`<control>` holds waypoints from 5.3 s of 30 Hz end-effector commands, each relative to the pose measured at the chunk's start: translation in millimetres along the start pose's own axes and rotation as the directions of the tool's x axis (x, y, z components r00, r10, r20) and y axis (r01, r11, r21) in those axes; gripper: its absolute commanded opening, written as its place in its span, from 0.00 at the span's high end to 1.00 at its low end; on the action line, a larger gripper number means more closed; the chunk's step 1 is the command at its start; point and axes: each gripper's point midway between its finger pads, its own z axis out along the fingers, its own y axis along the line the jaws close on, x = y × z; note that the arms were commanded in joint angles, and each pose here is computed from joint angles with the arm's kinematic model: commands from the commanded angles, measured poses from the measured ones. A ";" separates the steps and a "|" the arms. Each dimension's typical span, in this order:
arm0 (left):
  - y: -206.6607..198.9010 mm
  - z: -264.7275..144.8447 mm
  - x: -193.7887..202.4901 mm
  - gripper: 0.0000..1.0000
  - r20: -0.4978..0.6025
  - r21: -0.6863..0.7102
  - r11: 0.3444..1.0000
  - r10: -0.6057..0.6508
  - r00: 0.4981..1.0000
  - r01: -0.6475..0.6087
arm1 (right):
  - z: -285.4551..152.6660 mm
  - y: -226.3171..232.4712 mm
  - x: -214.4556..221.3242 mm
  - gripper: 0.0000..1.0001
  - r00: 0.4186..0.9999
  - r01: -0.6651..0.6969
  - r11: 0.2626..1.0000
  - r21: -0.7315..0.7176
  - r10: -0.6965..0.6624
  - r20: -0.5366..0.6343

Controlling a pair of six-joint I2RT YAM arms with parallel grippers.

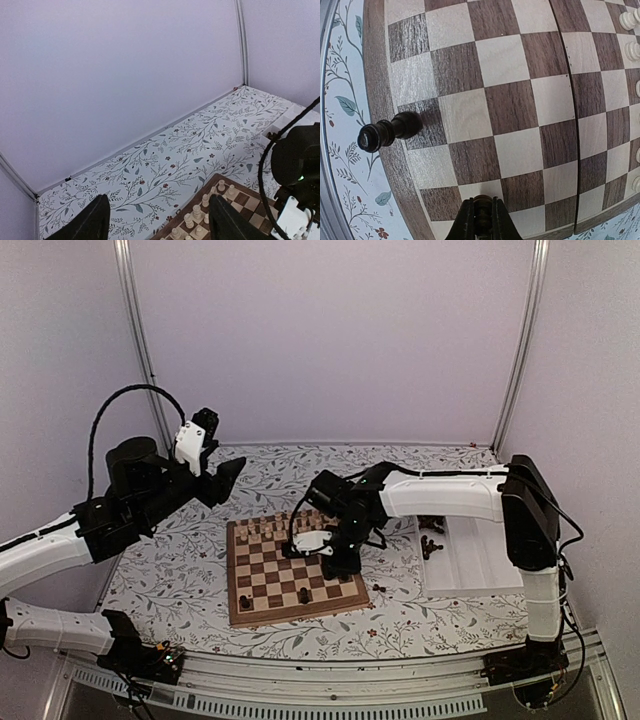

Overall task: Set up the chess pieces on the board
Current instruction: Place the chess piece on the chessboard, then pick up the chess piece at the center of the board, then place the chess piece on the chessboard.

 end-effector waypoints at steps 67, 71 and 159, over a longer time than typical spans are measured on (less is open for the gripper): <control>-22.3 21.2 20.1 0.32 -0.096 0.091 0.995 0.038 0.995 -0.029 | 7.0 17.8 128.0 0.73 0.986 -0.165 0.981 0.101 0.160 0.054; -23.0 21.0 19.2 0.32 -0.093 0.095 0.995 0.036 0.995 -0.027 | 8.5 20.8 132.0 0.78 0.986 -0.165 0.982 0.093 0.161 0.046; -263.3 60.8 71.5 0.83 -0.638 0.614 0.397 -0.261 0.725 0.683 | -143.3 1.6 16.5 0.92 0.928 -0.046 0.981 0.187 -0.027 0.371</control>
